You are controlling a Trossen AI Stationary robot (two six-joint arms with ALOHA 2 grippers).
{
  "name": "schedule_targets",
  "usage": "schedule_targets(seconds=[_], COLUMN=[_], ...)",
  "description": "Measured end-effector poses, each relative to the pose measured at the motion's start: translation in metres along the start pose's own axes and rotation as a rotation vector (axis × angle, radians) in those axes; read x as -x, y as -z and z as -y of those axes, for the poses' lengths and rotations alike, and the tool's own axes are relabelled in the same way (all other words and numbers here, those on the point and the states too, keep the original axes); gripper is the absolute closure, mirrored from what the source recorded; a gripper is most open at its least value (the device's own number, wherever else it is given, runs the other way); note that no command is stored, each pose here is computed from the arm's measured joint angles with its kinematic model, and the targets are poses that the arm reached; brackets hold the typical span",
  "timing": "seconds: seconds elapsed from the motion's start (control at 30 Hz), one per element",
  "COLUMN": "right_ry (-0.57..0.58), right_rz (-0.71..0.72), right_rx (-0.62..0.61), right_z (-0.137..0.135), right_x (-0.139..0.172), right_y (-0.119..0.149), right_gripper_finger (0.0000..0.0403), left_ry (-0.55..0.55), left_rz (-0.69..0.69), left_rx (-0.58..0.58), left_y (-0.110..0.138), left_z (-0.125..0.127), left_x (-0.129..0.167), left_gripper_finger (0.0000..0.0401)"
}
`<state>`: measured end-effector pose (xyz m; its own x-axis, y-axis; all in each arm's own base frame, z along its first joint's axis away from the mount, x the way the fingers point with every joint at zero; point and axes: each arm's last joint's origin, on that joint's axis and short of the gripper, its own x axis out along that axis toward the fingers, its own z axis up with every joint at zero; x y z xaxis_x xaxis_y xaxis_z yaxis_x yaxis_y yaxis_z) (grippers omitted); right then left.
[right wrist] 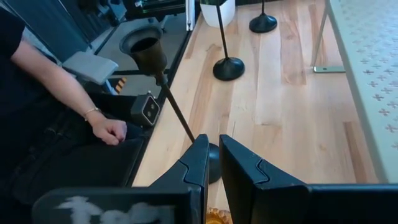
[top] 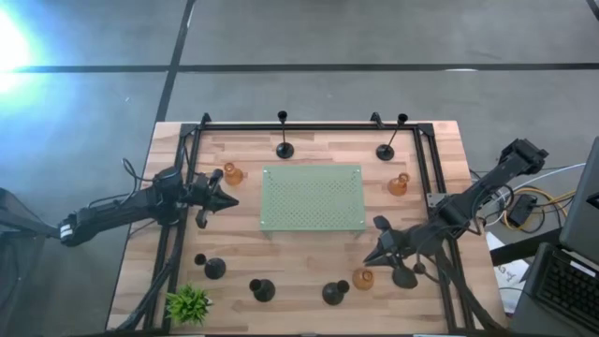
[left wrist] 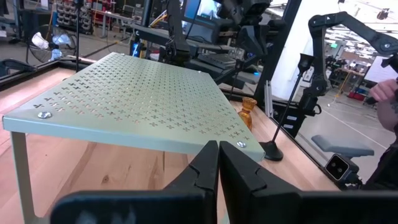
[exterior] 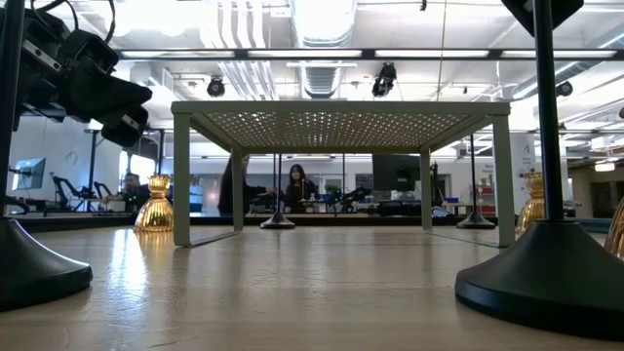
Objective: Pick & Place candle stick holders
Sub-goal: Put the black candle holder on the shelf
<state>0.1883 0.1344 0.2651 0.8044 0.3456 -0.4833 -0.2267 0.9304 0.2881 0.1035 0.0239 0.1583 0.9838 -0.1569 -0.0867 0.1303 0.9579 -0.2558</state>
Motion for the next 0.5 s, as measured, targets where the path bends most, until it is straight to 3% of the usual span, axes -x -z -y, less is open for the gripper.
schedule_targets(seconds=[0.17,0.4,0.5], right_ry=[0.031,0.300,0.346], right_rz=[-0.002,0.114,0.124], right_rx=[0.063,0.143,0.140], right_z=[0.001,0.019,0.027], right_x=[-0.013,-0.013,-0.012], right_y=[0.002,-0.008,-0.012], right_gripper_finger=[0.0369,0.0369,0.0369], left_ry=[0.000,0.000,0.000], left_rz=[0.000,0.000,0.000], left_rx=[0.000,0.000,0.000], left_y=[0.000,0.000,0.000], left_z=[0.000,0.000,0.000], left_x=[0.000,0.000,0.000], left_gripper_finger=[0.0383,0.0383,0.0383])
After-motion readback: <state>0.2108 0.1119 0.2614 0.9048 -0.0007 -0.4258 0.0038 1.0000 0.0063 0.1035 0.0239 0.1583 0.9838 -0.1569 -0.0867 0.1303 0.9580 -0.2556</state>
